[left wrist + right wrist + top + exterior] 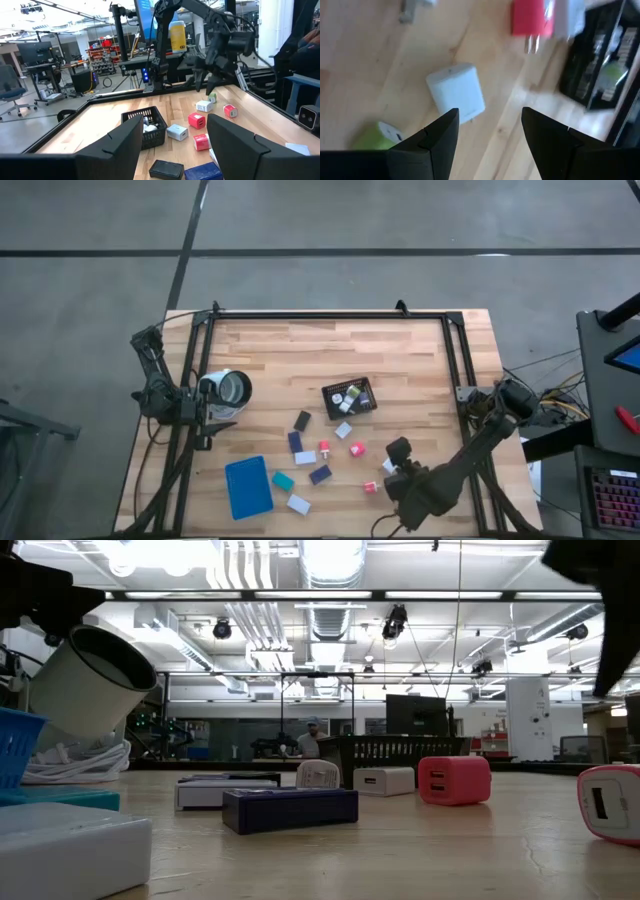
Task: Pick & Place Office items
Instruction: Put the bottom white charger adapter into the black bin
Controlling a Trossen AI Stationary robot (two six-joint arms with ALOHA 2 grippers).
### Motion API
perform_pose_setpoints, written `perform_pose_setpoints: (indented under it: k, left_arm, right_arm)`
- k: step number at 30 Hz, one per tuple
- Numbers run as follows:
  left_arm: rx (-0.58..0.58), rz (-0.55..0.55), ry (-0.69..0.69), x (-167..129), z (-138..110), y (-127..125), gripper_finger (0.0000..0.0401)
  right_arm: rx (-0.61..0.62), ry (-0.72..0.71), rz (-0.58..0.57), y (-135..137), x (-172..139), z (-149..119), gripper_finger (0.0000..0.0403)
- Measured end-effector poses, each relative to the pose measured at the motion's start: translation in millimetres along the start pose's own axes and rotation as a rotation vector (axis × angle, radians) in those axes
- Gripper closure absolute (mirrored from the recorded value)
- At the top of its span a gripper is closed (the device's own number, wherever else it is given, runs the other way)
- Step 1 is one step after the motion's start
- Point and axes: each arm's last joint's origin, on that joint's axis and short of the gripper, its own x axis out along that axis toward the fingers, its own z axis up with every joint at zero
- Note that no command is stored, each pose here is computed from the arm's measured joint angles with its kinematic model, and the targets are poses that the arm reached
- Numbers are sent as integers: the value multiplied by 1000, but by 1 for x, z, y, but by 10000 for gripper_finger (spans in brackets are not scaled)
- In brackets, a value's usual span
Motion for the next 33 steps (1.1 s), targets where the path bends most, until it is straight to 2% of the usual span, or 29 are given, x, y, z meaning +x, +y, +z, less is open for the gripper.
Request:
perform_pose_setpoints:
  k: [3, 8, 15, 18, 20, 22, 29, 33]
  left_arm:
    - [0, 0, 0, 0, 0, 0, 176]
    - [1, 0, 0, 0, 0, 0, 176]
    - [3, 0, 1, 0, 0, 0, 176]
    - [3, 0, 2, 0, 0, 0, 176]
    - [3, 0, 1, 0, 0, 0, 176]
    - [3, 0, 2, 0, 0, 0, 176]
    - [3, 0, 1, 0, 0, 0, 176]
    - [3, 0, 2, 0, 0, 0, 176]
  right_arm:
    - [-12, -74, 65, -12, -15, 0, 188]
    - [80, -144, 328, -45, -18, -8, 188]
    - [74, -289, 449, -88, -10, -36, 188]
    - [180, -304, 474, -100, -8, -49, 188]
    - [260, -307, 482, -103, -6, -56, 188]
    - [281, -328, 490, -101, -3, -61, 188]
    - [223, -411, 493, -89, 10, -66, 188]
    - [195, -404, 523, -81, 21, -70, 188]
